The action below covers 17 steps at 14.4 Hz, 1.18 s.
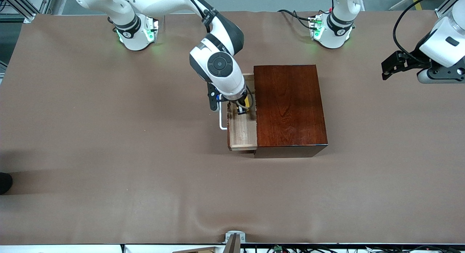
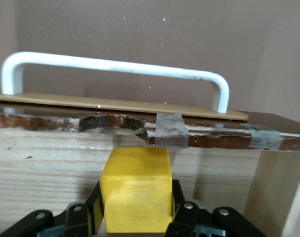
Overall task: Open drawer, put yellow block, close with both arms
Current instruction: 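Lower the cube into the drawer and open the right gripper, then raise the right gripper away while the left gripper moves to the drawer front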
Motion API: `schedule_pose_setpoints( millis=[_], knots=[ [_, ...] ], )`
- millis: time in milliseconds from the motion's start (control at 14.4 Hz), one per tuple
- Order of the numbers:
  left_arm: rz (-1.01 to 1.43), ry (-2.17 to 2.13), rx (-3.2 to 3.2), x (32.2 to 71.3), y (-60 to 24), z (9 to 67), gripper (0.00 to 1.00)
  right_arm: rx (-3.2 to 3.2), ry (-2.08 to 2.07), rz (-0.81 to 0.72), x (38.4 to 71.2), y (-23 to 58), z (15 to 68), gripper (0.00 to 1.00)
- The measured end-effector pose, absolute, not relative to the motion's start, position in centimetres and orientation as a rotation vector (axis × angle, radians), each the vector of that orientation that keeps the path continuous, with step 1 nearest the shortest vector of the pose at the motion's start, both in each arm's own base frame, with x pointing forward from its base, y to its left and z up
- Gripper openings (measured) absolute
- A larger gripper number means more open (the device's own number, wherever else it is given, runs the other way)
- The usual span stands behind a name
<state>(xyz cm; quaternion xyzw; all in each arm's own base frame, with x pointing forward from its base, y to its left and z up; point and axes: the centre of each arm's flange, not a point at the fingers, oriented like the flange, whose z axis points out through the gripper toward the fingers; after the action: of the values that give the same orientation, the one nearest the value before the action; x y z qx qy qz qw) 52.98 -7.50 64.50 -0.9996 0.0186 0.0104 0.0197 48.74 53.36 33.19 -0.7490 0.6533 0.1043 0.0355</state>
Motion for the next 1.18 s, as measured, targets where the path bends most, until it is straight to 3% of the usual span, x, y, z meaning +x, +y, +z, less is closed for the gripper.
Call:
schedule_pose_setpoints(
  millis=[348,626,695,1182],
  knots=[
    [0.039,0.063,-3.101,52.9,-7.7,64.4,1.00,-2.299,2.021,0.315,48.8,53.4,32.7,0.57],
    [0.039,0.093,-3.099,52.8,-8.7,64.3,1.00,-2.305,2.039,0.306,49.3,52.9,33.0,0.95],
    [0.039,0.100,-3.098,52.7,-9.0,64.3,1.00,-2.312,2.048,0.308,49.6,52.7,33.5,1.00],
    [0.036,0.109,-3.094,51.9,-13.0,64.3,1.00,-2.231,2.090,0.303,55.1,48.8,42.0,1.00]
  ],
)
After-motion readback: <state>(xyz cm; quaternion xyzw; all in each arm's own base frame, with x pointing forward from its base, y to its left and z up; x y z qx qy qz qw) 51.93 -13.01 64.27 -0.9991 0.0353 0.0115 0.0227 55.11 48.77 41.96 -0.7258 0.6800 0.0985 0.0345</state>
